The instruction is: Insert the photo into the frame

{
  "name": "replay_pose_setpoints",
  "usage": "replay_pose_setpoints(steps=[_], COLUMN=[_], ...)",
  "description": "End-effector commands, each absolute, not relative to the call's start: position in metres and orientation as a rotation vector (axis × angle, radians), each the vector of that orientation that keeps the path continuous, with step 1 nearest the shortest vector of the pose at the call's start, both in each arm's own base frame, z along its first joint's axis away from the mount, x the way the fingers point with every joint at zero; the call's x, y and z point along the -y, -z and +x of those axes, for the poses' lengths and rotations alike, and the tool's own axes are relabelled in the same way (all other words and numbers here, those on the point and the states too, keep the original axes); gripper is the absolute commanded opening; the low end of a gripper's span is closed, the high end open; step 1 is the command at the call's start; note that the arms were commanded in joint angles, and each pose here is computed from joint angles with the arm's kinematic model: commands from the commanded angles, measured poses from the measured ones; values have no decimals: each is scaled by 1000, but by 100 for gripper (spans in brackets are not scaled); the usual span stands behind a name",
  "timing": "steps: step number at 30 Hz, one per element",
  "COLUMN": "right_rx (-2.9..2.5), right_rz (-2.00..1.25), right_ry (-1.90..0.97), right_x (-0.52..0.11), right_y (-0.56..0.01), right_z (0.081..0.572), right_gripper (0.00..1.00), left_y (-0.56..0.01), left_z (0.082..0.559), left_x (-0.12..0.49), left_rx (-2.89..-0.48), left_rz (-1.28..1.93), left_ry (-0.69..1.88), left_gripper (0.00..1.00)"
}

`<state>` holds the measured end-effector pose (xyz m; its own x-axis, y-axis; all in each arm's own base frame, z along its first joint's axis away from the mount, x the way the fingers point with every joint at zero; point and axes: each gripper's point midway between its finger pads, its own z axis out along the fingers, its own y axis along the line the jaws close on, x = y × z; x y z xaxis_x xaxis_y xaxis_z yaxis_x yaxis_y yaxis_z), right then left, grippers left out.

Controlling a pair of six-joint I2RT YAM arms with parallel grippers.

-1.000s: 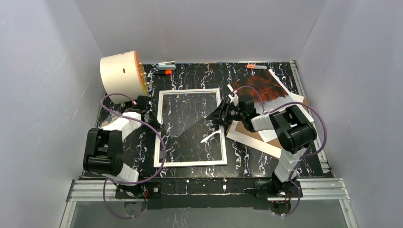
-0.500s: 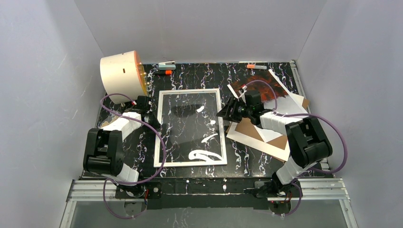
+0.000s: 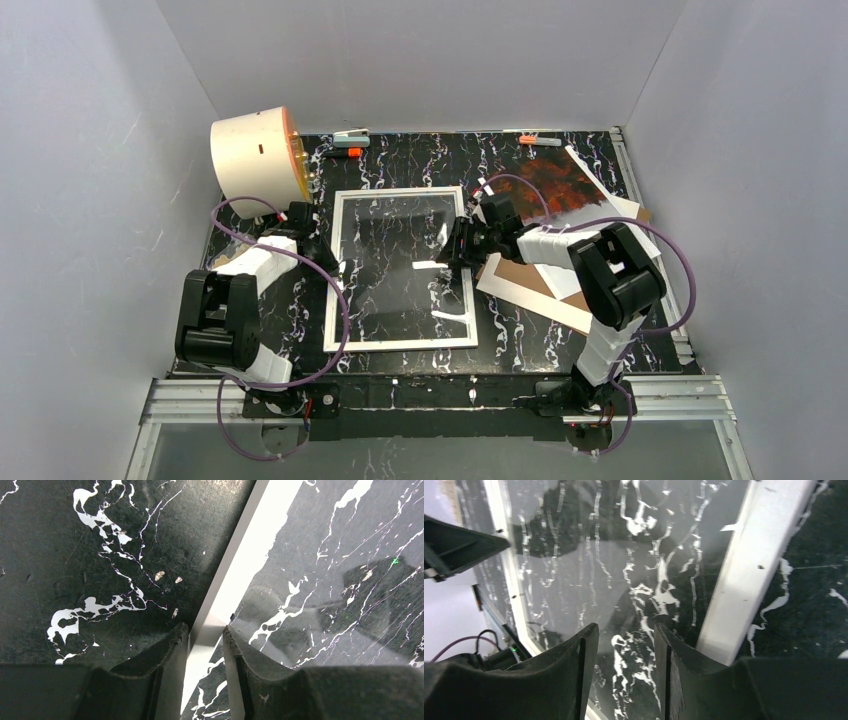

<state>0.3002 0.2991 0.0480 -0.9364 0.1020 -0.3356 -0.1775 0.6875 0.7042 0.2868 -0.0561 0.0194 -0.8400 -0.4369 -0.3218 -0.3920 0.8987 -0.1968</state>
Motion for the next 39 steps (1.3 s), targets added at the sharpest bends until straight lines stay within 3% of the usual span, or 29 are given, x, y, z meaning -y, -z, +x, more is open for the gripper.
replay_pose_setpoints(steps=[1, 7, 12, 18, 26, 39], right_rx=[-2616, -2620, -2548, -2556, -2716, -2816], right_rz=[-63, -75, -115, -195, -224, -299], right_ry=[-968, -874, -888, -912, -763, -654], right_x=[-291, -287, -290, -283, -260, -253], right_y=[-31, -33, -69, -90, -64, -28], right_z=[307, 309, 309, 276, 214, 182], right_gripper=[53, 52, 53, 54, 52, 41], left_y=[-9, -10, -14, -24, -44, -40], left_z=[266, 268, 272, 275, 269, 252], left_x=[46, 46, 48, 53, 65, 58], left_rx=[-2767, -2763, -2752, -2735, -2716, -2727], left_rz=[-610, -610, -607, -592, -561, -588], left_ry=[96, 96, 110, 162, 270, 226], left_gripper=[30, 30, 30, 35, 44, 38])
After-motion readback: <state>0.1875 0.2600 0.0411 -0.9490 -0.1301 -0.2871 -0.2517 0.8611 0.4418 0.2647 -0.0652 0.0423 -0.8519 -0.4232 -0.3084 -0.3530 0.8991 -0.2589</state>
